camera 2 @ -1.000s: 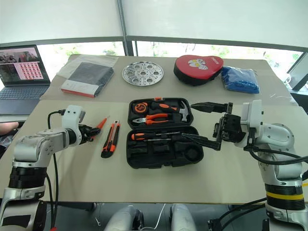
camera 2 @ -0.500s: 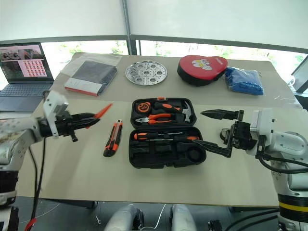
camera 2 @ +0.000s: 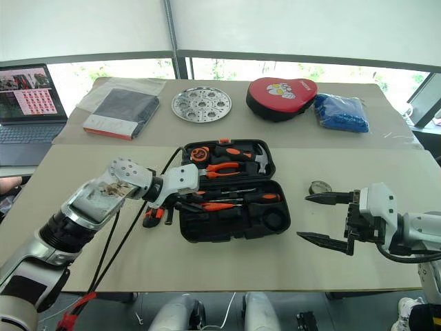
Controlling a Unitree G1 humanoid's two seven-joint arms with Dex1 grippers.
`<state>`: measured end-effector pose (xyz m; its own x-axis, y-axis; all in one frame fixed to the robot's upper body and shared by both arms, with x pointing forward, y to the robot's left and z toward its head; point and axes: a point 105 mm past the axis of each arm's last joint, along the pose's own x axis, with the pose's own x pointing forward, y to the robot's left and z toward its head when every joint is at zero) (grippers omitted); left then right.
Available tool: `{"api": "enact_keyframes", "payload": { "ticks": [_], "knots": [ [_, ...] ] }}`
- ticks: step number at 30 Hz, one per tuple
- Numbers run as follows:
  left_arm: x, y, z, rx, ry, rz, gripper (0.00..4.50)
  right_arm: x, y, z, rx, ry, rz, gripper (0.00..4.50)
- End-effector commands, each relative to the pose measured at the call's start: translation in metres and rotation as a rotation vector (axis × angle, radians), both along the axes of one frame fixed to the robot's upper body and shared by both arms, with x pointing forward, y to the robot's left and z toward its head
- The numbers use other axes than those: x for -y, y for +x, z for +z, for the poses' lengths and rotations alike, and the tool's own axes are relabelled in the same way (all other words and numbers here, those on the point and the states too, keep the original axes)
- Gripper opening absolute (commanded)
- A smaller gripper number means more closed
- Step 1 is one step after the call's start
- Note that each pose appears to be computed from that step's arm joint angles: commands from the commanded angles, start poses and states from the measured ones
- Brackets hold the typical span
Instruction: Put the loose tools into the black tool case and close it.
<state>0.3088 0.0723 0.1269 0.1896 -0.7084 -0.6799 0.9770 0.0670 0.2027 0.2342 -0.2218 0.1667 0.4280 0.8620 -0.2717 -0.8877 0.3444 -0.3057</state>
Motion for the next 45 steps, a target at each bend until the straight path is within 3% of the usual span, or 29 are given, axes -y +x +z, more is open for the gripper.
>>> {"api": "enact_keyframes", "payload": {
  "ticks": [1,18,25,27,28,32,38,41,45],
  "knots": [
    [0.006,0.006,0.006,0.041,0.011,0.017,0.48,-0.002,-0.003,0.015,0.063,0.013,0.002,4.50],
    [0.009,0.001,-0.017,-0.019,0.165,0.003,0.48,-0.021,-0.002,0.024,0.076,0.055,0.037,4.50],
    [0.012,0.002,-0.012,-0.006,0.118,0.038,0.48,-0.025,-0.003,0.027,0.073,0.068,0.040,4.50],
    [0.018,0.000,-0.003,-0.007,0.060,0.037,1.48,-0.026,-0.003,0.027,0.072,0.073,0.040,4.50],
    [0.021,0.000,0.002,-0.001,0.028,0.034,1.64,-0.026,-0.004,0.027,0.071,0.075,0.040,4.50],
    [0.036,-0.017,0.037,-0.031,-0.140,-0.063,3.13,-0.025,-0.005,0.028,0.063,0.095,0.039,4.50],
    [0.031,-0.005,0.049,0.015,-0.266,-0.021,3.13,-0.025,-0.004,0.026,0.056,0.111,0.032,4.50],
    [0.021,0.002,0.037,0.011,-0.319,-0.008,2.43,-0.026,-0.002,0.026,0.059,0.129,0.021,4.50],
    [0.017,0.004,0.026,-0.024,-0.433,0.008,1.15,-0.026,0.000,0.026,0.074,0.143,0.012,4.50]
  ]
}}
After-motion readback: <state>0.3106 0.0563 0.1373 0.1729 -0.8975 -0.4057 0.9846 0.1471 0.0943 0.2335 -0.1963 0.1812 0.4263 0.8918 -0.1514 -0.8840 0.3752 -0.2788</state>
